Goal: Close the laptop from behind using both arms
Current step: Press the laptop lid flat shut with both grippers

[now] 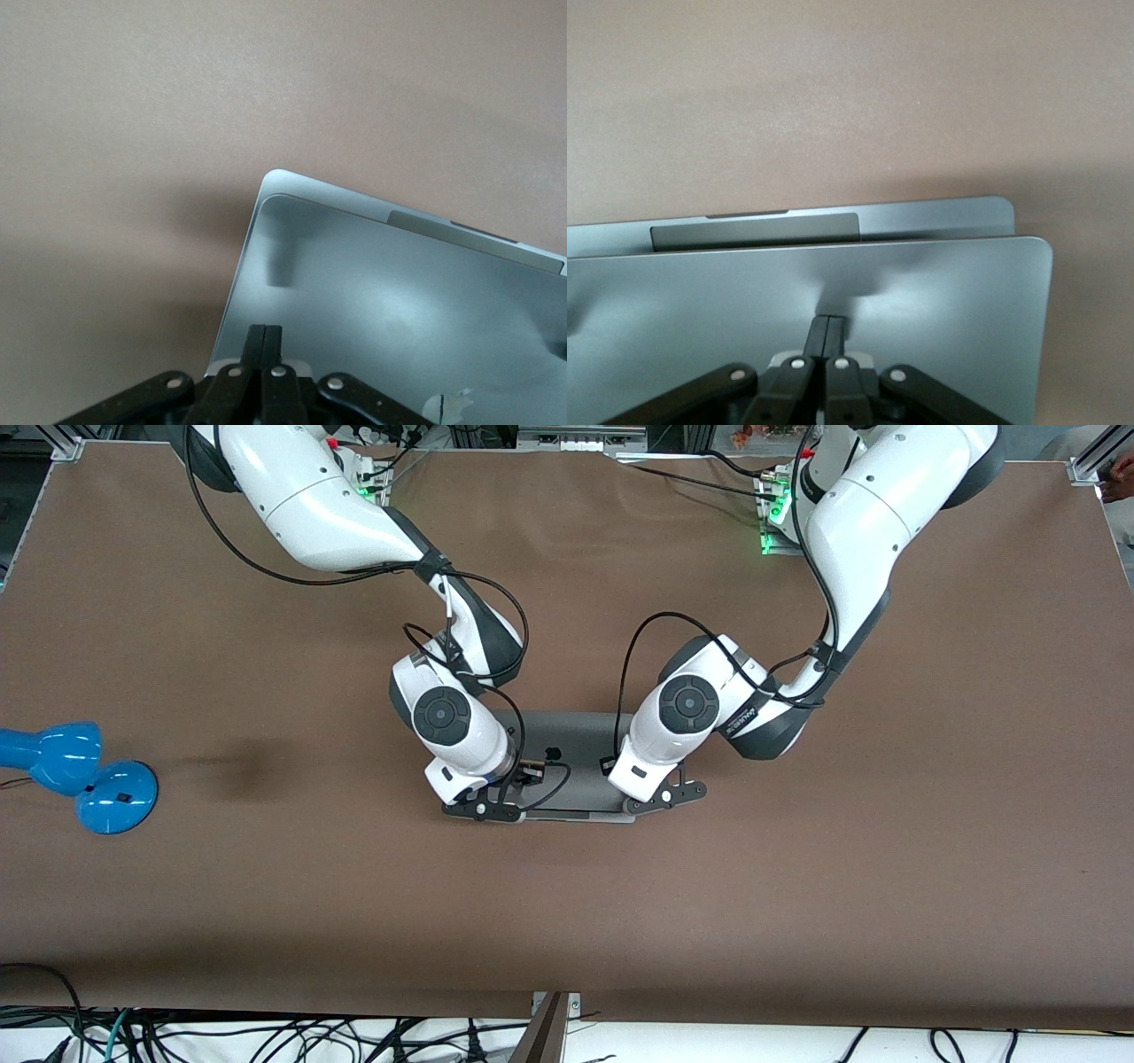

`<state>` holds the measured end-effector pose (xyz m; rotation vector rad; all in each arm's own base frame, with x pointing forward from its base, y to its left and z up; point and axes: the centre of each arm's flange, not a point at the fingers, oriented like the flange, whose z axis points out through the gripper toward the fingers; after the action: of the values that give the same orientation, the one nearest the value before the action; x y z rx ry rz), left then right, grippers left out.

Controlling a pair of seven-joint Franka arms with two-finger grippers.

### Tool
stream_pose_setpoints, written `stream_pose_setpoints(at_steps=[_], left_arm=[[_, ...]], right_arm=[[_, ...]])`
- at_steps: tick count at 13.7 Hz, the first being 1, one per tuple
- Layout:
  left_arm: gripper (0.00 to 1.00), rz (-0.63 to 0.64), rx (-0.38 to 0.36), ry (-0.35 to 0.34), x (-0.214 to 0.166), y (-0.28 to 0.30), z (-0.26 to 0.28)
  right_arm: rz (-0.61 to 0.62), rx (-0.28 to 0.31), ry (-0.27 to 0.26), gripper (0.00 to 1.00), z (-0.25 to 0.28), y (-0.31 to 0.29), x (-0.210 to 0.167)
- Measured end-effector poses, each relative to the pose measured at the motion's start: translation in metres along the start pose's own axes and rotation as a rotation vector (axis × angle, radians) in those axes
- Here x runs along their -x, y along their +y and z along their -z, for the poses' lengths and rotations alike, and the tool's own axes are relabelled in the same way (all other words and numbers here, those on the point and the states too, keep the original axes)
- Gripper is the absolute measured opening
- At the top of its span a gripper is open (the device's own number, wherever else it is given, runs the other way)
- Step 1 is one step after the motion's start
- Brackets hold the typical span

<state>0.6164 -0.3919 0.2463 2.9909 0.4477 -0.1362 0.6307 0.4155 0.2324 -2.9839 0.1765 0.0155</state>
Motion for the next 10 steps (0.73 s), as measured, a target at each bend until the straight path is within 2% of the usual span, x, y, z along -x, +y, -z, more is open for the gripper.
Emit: stream_pose_setpoints(at_steps=[5, 10], left_arm=[[0.01, 0.022, -0.021, 0.006, -0.01, 0.004, -0.032], [0.01, 0.018, -0.029, 0.013, -0.011, 0.007, -0.041]], right_arm=[[-0.001, -0.003, 0.012, 0.01, -0.019, 0.005, -0.003], [0.01, -0.002, 0.021, 0.01, -0.034, 0.011, -0.006]])
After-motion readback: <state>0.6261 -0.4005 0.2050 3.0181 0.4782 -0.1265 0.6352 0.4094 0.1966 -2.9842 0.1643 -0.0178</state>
